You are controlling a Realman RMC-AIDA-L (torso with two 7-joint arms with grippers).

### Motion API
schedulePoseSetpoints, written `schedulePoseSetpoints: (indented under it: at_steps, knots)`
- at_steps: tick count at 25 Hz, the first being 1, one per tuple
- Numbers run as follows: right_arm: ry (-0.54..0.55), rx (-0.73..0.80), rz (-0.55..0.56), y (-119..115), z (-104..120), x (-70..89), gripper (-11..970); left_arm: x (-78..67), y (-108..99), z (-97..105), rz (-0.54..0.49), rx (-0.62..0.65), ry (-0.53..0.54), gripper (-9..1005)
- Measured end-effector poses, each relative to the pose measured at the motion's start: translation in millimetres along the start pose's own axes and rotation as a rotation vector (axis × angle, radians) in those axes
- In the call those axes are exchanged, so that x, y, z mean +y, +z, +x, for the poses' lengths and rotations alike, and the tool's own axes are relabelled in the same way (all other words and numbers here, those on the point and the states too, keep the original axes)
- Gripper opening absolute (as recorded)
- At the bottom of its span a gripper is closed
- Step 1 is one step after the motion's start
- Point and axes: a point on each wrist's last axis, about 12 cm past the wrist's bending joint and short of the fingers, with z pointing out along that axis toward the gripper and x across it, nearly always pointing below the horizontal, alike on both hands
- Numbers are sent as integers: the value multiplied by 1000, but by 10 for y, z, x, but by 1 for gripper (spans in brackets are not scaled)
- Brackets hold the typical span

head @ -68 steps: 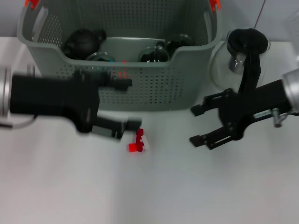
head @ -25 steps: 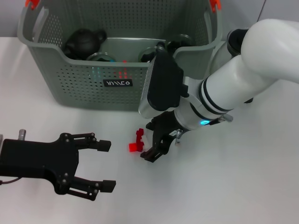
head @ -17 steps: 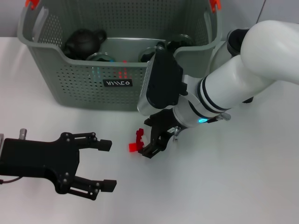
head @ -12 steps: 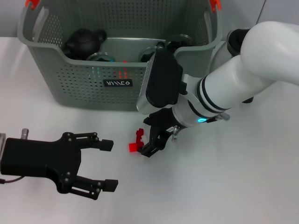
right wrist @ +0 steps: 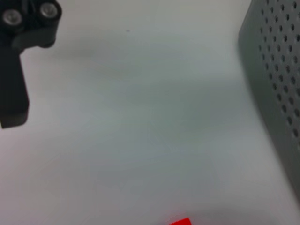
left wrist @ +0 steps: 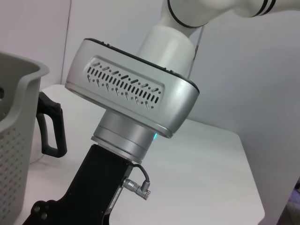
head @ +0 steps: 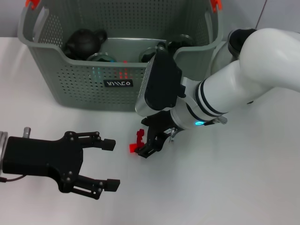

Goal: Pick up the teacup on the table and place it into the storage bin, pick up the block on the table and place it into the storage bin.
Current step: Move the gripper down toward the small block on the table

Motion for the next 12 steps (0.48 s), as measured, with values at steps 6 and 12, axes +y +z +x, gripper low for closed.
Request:
schedulePoseSetpoints:
  at_steps: [6, 12]
  knots:
    - [9, -13, 11, 8, 1, -5, 878, 6, 2, -10, 0, -1, 3, 947]
    - [14, -19, 20, 29, 23, -1, 877, 7, 1, -10, -1, -1, 3, 946]
